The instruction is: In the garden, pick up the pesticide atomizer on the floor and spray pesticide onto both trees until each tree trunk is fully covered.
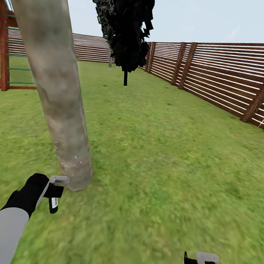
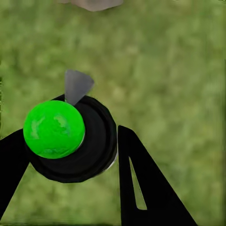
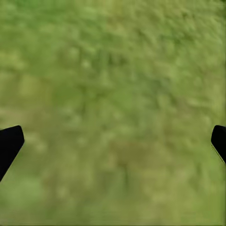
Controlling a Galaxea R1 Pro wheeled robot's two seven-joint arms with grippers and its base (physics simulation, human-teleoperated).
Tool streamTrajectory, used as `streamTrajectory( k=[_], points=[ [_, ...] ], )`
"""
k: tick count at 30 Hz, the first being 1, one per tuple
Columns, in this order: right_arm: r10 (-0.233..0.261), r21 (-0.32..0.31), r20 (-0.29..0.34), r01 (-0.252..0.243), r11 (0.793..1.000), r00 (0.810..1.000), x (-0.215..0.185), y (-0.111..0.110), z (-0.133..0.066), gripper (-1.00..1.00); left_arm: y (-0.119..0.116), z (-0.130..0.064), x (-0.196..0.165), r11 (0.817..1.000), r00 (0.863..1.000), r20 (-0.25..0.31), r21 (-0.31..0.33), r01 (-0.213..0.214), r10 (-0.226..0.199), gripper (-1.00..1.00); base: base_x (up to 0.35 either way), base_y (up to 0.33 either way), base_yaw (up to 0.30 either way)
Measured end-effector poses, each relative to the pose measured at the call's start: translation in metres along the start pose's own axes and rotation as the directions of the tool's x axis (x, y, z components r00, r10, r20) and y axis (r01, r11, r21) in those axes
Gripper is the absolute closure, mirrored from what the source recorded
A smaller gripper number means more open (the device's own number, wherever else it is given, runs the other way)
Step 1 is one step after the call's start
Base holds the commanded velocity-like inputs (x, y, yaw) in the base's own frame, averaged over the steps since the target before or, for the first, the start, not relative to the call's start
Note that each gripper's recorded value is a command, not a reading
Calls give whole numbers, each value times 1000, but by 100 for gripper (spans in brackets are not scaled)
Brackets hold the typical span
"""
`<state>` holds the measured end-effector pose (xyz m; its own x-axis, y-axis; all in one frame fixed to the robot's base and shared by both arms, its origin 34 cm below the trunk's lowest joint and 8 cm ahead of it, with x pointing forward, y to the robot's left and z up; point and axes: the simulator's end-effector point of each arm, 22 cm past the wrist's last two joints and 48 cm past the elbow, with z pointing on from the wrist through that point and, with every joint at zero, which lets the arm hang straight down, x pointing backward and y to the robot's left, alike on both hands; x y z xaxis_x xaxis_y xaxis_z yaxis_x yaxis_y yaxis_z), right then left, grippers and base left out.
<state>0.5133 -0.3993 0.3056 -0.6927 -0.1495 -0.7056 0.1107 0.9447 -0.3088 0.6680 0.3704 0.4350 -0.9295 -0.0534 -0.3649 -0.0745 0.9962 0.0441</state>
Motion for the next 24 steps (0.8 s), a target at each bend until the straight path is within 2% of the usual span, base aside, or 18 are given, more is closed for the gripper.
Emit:
streamTrajectory(
  k=[1, 3, 6, 8, 12, 14, 17, 20, 22, 23, 24],
  points=[
    [0, 0, 0, 0, 1000, 1000, 0, 0, 0, -100, 2, 0, 0, 1000, 1000, 0, -6, 0, 0, 100, 172, -289, 276],
    [0, 0, 0, 0, 1000, 1000, 0, 0, 0, -100, 15, 0, 2, 998, 1000, -2, -62, -1, 1, 100, 221, -255, 277],
    [0, 1, 0, 0, 1000, 1000, 0, 0, 0, -100, 18, 1, 3, 997, 1000, 8, -80, 0, 0, 100, 138, -125, 277],
    [-1, 1, 0, 1, 1000, 1000, 0, -1, 0, -100, 9, 1, -6, 998, 999, 40, -61, -1, 4, 100, 8, -6, 277],
    [-1, 2, 0, 1, 1000, 1000, 0, -2, 0, -100, -15, -4, -23, 1000, 998, 59, -21, -4, 5, 100, 1, -1, 175],
    [-2, 2, -1, 2, 1000, 1000, 1, -2, 0, -100, -27, -18, -54, 1000, 996, 91, -3, -2, 3, 100, 0, 0, 10],
    [-3, 3, -2, 3, 1000, 1000, 2, -3, 0, -100, -29, -30, -74, 1000, 996, 91, -1, 6, -6, 100, 0, 0, 1],
    [-4, 2, -4, 4, 1000, 1000, 3, -3, 0, -100, -10, -40, -90, 999, 994, 110, -31, 10, -7, 100, 0, 0, 0],
    [-4, 2, -4, 4, 1000, 1000, 2, -3, 0, -100, 25, -44, -90, 998, 994, 111, -67, 21, -14, 100, 0, 0, 51],
    [-4, 3, -4, 4, 1000, 1000, 2, -3, 0, -100, 20, -44, -89, 1000, 994, 110, -10, 23, -22, 100, 0, 0, 206],
    [-4, 3, -4, 4, 1000, 1000, 2, -3, 0, -100, 11, -43, -89, 1000, 994, 107, 18, 19, -21, 100, 0, 0, 241]
  ],
)
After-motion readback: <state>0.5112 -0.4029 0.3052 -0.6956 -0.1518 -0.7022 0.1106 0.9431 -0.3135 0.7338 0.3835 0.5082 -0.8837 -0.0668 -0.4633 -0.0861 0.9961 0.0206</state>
